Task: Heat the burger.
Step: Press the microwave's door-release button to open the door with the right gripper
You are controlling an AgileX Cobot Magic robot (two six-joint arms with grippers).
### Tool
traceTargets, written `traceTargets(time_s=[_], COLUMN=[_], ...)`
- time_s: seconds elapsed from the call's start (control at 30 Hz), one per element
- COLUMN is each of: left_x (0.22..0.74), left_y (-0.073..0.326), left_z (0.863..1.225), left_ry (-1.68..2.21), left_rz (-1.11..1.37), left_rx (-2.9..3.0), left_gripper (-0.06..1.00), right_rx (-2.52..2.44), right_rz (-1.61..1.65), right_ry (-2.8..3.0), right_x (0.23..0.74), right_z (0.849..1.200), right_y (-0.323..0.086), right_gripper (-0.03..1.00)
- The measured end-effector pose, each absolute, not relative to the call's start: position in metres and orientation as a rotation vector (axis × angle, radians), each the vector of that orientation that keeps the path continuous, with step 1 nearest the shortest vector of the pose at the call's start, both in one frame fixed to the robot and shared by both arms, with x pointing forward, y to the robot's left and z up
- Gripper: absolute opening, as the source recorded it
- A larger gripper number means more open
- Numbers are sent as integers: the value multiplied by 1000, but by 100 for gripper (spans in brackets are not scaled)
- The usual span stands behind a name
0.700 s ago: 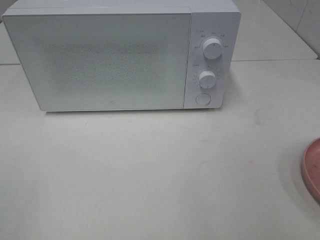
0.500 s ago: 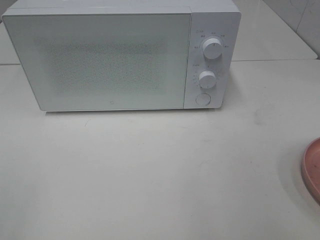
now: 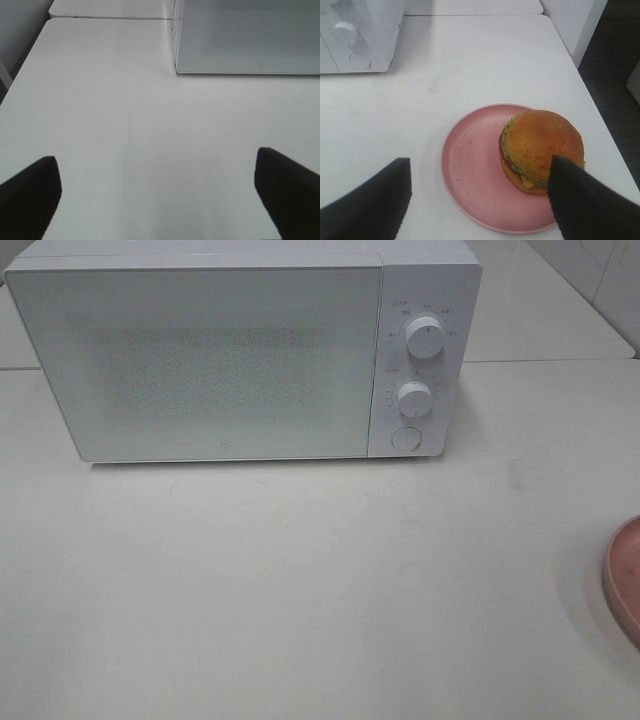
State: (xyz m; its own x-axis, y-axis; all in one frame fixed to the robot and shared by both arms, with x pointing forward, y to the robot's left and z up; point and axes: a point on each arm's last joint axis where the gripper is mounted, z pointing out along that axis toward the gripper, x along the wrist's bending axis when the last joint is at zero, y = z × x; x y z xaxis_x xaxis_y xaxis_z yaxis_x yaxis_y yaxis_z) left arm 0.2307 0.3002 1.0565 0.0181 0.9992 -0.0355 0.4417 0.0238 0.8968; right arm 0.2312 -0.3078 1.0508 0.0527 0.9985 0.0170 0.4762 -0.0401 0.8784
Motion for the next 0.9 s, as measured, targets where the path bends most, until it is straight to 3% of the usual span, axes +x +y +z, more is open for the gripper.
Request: traceTargets(time_s=[0.9], left_x=[231], left_y=[300], left_z=[1056], left_ry=[1530], left_rz=[915], left_rx=[1524], left_gripper=[97], right_rx=[1485], right_rz=[1018], right_ry=[1459], right_x=[296], right_z=[1080], right_y=[-301], right_gripper=[75])
